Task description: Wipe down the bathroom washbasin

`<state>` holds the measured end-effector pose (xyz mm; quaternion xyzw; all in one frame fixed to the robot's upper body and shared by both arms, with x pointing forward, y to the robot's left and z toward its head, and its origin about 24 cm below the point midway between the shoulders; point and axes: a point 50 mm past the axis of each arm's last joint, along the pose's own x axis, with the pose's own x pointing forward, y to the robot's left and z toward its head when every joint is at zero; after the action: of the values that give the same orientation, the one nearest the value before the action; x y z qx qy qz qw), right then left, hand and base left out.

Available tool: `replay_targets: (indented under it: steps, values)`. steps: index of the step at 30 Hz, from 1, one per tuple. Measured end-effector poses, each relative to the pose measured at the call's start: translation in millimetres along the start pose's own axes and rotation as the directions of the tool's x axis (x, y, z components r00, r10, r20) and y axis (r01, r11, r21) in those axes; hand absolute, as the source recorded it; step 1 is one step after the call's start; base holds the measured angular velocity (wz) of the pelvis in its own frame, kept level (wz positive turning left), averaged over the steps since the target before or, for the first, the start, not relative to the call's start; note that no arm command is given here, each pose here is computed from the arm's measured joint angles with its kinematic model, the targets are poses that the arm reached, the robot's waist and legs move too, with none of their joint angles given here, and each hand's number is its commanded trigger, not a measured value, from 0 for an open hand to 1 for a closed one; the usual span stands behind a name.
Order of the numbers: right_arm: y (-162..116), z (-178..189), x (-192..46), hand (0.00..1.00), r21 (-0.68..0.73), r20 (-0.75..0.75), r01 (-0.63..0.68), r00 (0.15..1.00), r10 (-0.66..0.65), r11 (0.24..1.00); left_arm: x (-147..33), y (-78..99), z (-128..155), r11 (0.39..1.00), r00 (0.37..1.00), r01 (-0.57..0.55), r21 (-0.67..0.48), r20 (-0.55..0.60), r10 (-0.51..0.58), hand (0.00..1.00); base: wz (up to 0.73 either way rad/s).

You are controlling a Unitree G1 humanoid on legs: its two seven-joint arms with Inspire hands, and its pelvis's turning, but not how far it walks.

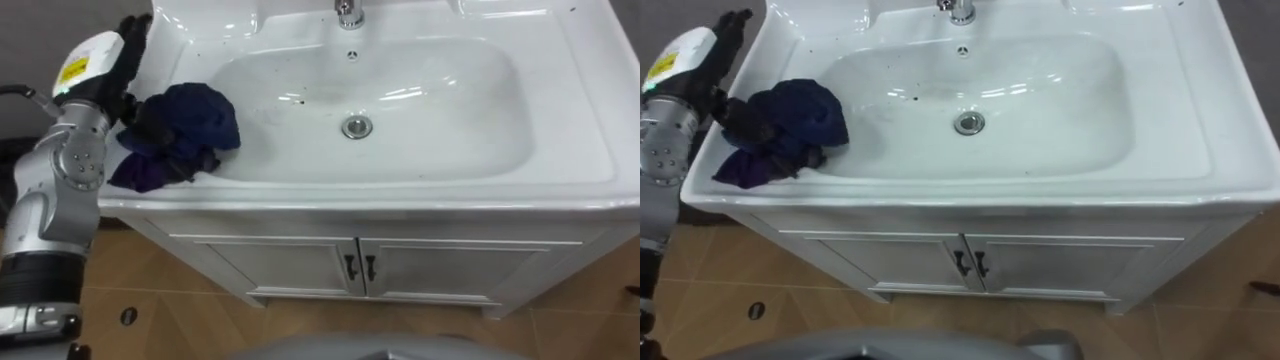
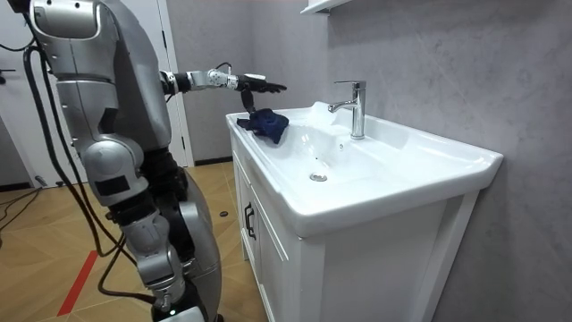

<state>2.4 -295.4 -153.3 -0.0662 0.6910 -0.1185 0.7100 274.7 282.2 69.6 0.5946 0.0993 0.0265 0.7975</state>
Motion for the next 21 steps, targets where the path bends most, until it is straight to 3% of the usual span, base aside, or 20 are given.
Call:
replay_targets:
  steps: [3,10,21]
  values:
    - [-0.8,0.7,-0.1,0.00,-0.002,0.010,0.003,1.000,-0.002,1.000,-0.3,1.9,-0.4,0.998,0.999,-0.042,0.056,-0.004,0.042,0.00,0.00]
    - [-4.0,2.2,-0.5,0.00,0.004,0.022,0.009,1.000,-0.009,1.000,-1.0,3.8,1.0,0.993,0.995,-0.096,0.062,0.015,0.095,0.00,0.00]
    - [-5.0,5.0,-0.6,0.00,0.013,0.044,0.012,0.999,-0.012,1.000,-4.2,0.5,-1.0,0.994,0.996,-0.090,0.067,0.014,0.089,0.00,0.00]
